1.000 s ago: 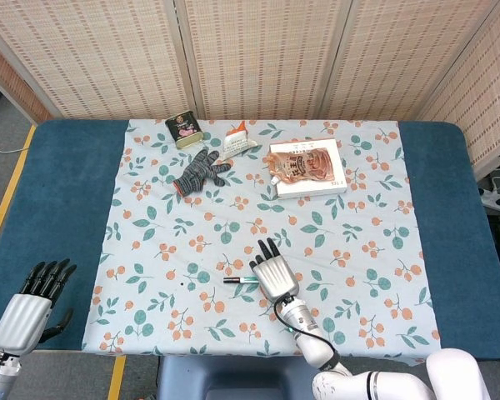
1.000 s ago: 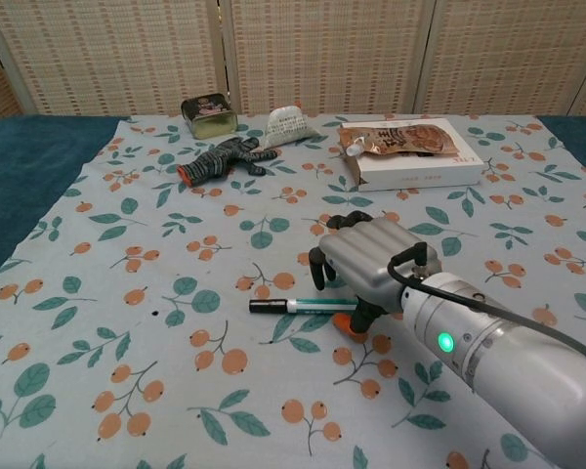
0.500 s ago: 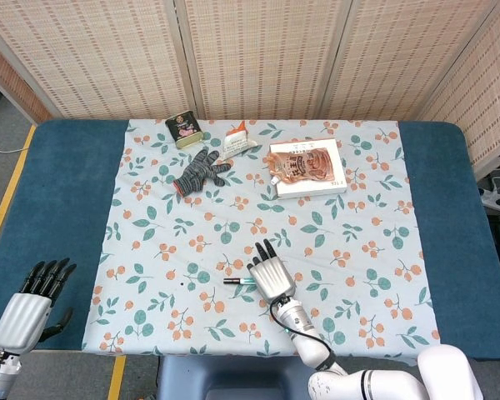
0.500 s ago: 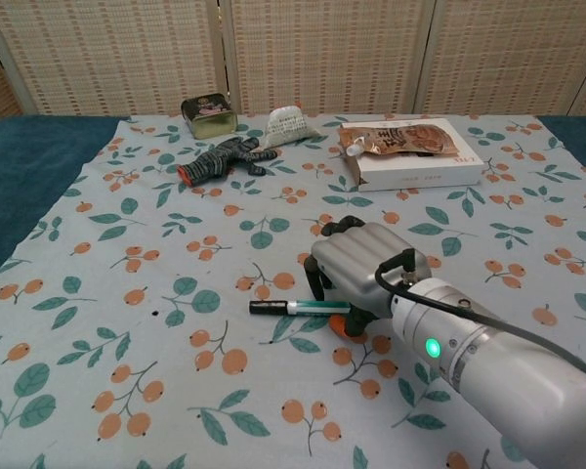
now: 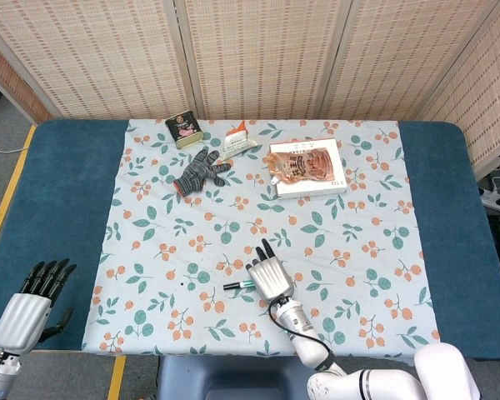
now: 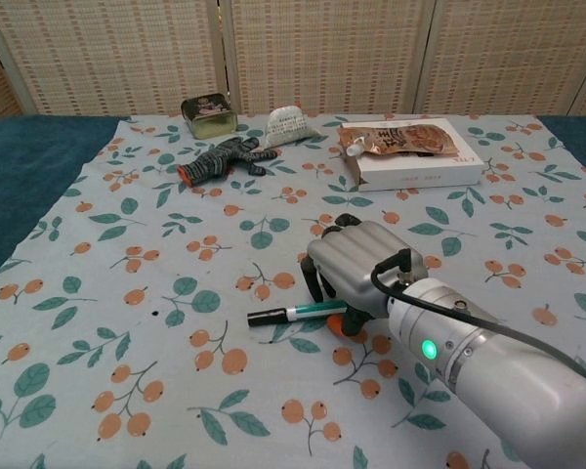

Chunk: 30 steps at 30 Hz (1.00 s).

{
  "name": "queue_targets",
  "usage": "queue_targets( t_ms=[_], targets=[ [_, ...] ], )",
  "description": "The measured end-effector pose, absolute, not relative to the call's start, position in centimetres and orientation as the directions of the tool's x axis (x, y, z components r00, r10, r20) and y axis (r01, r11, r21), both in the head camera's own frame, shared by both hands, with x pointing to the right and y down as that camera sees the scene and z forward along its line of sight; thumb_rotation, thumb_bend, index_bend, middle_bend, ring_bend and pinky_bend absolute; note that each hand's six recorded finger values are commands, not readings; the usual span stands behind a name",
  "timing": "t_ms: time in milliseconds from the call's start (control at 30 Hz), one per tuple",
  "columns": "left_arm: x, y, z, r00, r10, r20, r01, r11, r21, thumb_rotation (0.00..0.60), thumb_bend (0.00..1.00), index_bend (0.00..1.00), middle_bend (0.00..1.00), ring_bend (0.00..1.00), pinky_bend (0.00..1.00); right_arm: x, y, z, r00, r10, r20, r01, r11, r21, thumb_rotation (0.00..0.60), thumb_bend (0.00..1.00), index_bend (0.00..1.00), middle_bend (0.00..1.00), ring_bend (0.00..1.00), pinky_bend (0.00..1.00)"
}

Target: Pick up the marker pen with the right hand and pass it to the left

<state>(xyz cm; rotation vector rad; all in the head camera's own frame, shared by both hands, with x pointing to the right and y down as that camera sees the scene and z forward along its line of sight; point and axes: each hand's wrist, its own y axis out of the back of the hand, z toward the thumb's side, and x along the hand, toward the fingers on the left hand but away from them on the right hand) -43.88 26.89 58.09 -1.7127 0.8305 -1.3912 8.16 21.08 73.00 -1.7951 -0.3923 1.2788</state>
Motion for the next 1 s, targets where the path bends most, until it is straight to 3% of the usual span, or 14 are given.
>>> queue_targets(
  t_ms=[233, 467, 633, 867, 1000],
  targets=[
    [-43.9, 27.0, 58.1, 0.194, -0.853, 0.484, -0.019, -0.496, -0.868, 0.600, 0.40, 0.01, 0.00, 0.00, 0.02, 8.2, 21.2, 73.1, 0.430, 0.686, -0.586, -0.220, -0.550, -0.805, 0.600, 0.30, 0.92, 0.72, 0.35, 0.00],
    [-43.5, 26.9, 58.3, 0.214, -0.847, 0.487, -0.031, -0.504, -0.863, 0.600, 0.47, 0.04, 0.00, 0.00, 0.03, 8.4, 21.1, 72.7, 0.450, 0.699, -0.555, -0.200, -0.527, -0.826, 0.600, 0.30, 0.94, 0.77, 0.40, 0.00],
    [-42.4, 26.3, 59.0, 0.257, -0.842, 0.474, -0.095, -0.510, -0.855, 0.600, 0.48, 0.13, 0.06, 0.00, 0.14, 9.1, 20.2, 71.4, 0.471, 0.713, -0.519, -0.166, -0.506, -0.846, 0.600, 0.30, 0.94, 0.77, 0.40, 0.00],
    [-38.0, 23.0, 61.2, 0.343, -0.830, 0.439, -0.158, -0.512, -0.844, 0.600, 0.46, 0.26, 0.24, 0.13, 0.36, 9.1, 18.7, 68.5, 0.498, 0.726, -0.475, -0.095, -0.498, -0.862, 0.600, 0.30, 0.94, 0.77, 0.40, 0.00],
    [-34.6, 21.7, 63.4, 0.368, -0.808, 0.460, -0.164, -0.544, -0.823, 0.600, 0.44, 0.31, 0.29, 0.18, 0.41, 8.8, 18.0, 67.4, 0.501, 0.730, -0.465, -0.067, -0.503, -0.862, 0.600, 0.30, 0.94, 0.77, 0.40, 0.00]
  ],
)
